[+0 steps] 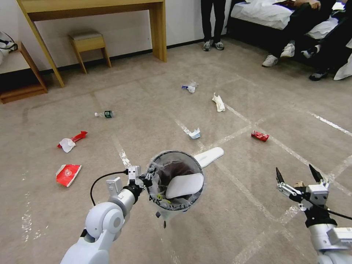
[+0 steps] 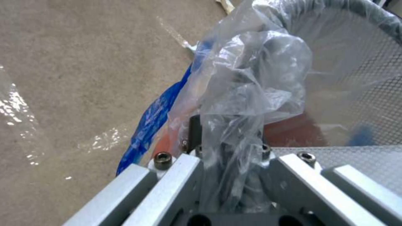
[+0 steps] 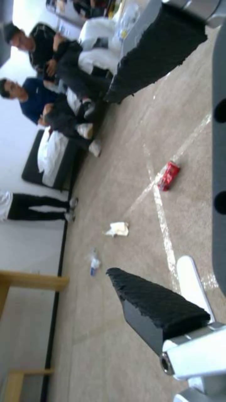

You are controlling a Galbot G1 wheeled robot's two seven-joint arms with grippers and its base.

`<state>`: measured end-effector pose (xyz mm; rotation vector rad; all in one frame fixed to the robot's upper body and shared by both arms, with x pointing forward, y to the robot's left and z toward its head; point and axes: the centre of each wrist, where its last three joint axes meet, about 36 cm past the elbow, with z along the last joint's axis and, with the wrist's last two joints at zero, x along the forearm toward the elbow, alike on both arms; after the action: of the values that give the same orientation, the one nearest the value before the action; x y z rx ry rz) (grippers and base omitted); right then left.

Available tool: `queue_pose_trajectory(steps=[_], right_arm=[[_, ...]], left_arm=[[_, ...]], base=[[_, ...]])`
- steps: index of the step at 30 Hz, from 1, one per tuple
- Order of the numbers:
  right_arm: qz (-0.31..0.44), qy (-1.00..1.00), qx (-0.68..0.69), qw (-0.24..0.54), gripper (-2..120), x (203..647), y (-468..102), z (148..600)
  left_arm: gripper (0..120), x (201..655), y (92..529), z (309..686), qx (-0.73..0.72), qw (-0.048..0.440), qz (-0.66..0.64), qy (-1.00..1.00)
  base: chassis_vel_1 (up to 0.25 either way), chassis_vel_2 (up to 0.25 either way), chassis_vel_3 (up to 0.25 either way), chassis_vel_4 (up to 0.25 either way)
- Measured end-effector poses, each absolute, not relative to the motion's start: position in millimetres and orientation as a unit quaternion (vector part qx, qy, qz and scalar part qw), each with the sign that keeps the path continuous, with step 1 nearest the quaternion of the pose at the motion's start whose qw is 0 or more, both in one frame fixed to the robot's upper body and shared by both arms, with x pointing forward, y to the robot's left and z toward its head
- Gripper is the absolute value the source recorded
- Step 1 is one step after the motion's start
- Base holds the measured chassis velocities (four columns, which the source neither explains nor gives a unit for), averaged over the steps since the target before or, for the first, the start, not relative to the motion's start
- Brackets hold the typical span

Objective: Pick up the trash bin and place the garbage on the floor into it.

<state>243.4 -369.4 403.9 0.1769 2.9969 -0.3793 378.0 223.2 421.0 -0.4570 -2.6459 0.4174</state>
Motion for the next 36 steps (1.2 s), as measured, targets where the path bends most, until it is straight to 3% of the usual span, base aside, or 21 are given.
queue_pose_trajectory(steps=[36], right_arm=[[-0.133,0.987,0.071,0.054,100,236.6,-377.5,396.2]], left_arm=[[1,381.2,224.5,417.1,-0.172,0.203,0.102,-0.959]], base=[[0.000,0.000,0.000,0.000]])
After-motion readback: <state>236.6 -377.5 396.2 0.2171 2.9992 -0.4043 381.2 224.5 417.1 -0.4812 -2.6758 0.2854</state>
